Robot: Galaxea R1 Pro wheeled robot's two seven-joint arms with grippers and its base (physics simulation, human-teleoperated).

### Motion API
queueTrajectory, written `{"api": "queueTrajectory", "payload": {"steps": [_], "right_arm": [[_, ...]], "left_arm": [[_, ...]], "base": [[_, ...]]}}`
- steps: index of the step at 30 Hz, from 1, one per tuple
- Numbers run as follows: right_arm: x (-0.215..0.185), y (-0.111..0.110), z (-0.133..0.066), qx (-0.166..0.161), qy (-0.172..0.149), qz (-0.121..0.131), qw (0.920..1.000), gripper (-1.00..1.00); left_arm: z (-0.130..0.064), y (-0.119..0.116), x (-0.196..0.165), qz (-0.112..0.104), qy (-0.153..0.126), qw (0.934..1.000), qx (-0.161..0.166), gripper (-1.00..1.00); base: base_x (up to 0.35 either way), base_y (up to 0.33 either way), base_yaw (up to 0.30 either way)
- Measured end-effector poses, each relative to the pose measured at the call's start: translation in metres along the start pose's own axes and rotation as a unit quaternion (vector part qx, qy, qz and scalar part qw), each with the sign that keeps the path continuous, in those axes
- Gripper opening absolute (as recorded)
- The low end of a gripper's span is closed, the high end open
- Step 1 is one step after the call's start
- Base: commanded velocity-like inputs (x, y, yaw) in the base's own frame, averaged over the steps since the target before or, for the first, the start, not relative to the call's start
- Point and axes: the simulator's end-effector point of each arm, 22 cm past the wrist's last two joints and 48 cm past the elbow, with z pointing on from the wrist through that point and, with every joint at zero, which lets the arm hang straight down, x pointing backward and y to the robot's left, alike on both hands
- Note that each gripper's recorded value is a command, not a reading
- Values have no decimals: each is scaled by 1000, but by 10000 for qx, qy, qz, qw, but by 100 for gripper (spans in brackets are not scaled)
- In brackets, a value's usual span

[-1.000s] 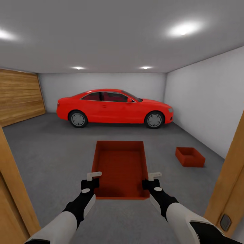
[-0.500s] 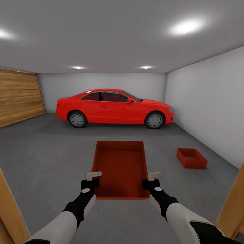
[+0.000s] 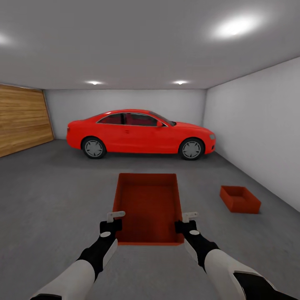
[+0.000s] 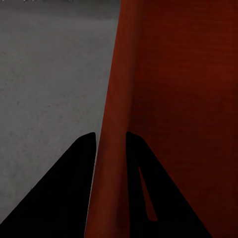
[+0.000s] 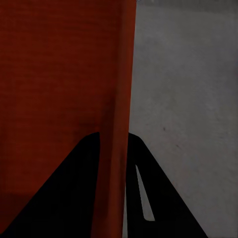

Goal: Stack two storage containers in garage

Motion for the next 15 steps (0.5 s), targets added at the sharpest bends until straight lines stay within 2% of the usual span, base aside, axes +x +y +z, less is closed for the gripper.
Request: {"api": "queueTrajectory", "payload": {"steps": [15], "right_arm": [[0, 0, 0, 0, 0, 5, 10000, -100]], "left_arm": [[0, 0, 0, 7, 2, 10000, 1, -100]], "base": [[322, 0, 0]]}}
